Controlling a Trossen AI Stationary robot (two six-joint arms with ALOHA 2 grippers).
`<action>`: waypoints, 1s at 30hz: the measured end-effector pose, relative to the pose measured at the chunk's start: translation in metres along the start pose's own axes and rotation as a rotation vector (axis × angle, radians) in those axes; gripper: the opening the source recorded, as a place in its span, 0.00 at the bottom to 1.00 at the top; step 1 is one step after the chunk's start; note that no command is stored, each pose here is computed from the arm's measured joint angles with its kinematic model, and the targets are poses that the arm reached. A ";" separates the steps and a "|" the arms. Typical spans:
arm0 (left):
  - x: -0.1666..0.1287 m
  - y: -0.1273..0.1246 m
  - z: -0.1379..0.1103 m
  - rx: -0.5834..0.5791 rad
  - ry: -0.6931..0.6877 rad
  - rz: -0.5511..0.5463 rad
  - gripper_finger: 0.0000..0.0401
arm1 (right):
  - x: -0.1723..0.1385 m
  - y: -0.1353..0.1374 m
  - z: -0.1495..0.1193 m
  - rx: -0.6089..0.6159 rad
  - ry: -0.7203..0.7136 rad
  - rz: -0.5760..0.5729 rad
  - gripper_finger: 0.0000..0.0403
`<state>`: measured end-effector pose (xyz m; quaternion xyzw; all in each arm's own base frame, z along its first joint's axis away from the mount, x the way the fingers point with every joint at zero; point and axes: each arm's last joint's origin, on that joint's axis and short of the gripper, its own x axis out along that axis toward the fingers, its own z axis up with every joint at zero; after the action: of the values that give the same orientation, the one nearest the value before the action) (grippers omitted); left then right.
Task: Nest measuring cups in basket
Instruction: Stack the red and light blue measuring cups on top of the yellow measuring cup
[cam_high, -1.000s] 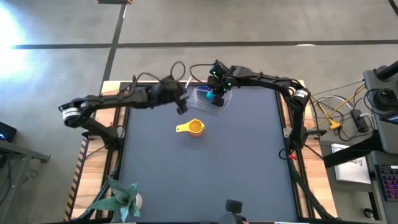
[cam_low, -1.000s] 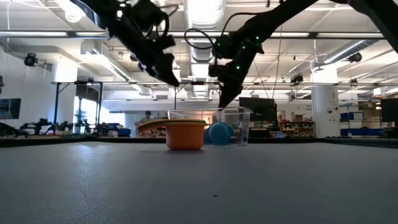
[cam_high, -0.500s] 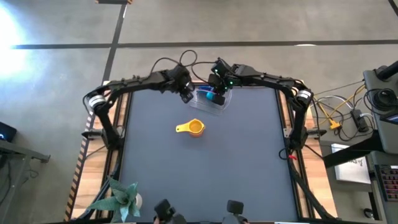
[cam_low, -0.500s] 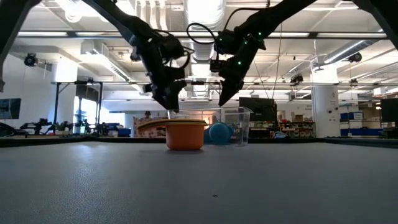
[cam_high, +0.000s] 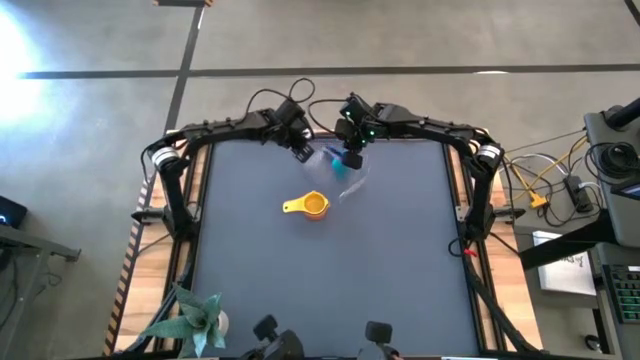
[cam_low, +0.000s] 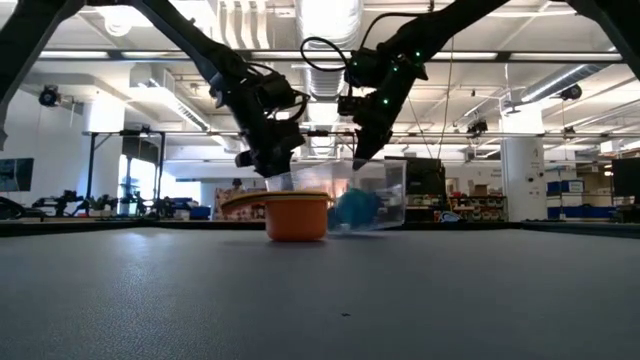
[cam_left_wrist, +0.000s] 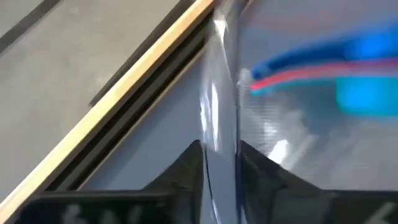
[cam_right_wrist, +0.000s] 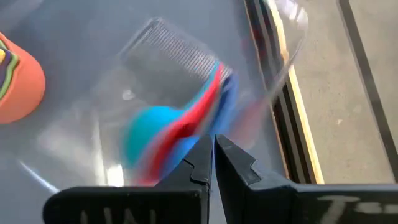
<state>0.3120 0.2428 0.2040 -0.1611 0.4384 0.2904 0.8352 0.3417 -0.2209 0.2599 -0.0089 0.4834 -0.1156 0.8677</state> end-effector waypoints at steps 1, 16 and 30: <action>0.001 0.000 0.000 0.003 -0.015 -0.010 0.11 | 0.000 0.000 0.000 0.000 0.000 0.000 0.02; 0.015 -0.004 -0.009 -0.057 -0.227 0.002 0.11 | -0.017 0.001 0.003 -0.003 -0.034 -0.015 0.02; 0.014 -0.002 -0.021 -0.136 -0.315 0.038 0.11 | -0.030 0.001 0.005 0.002 -0.062 -0.024 0.02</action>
<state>0.3063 0.2348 0.1802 -0.1614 0.2843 0.3568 0.8751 0.3313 -0.2139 0.2872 -0.0174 0.4559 -0.1263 0.8809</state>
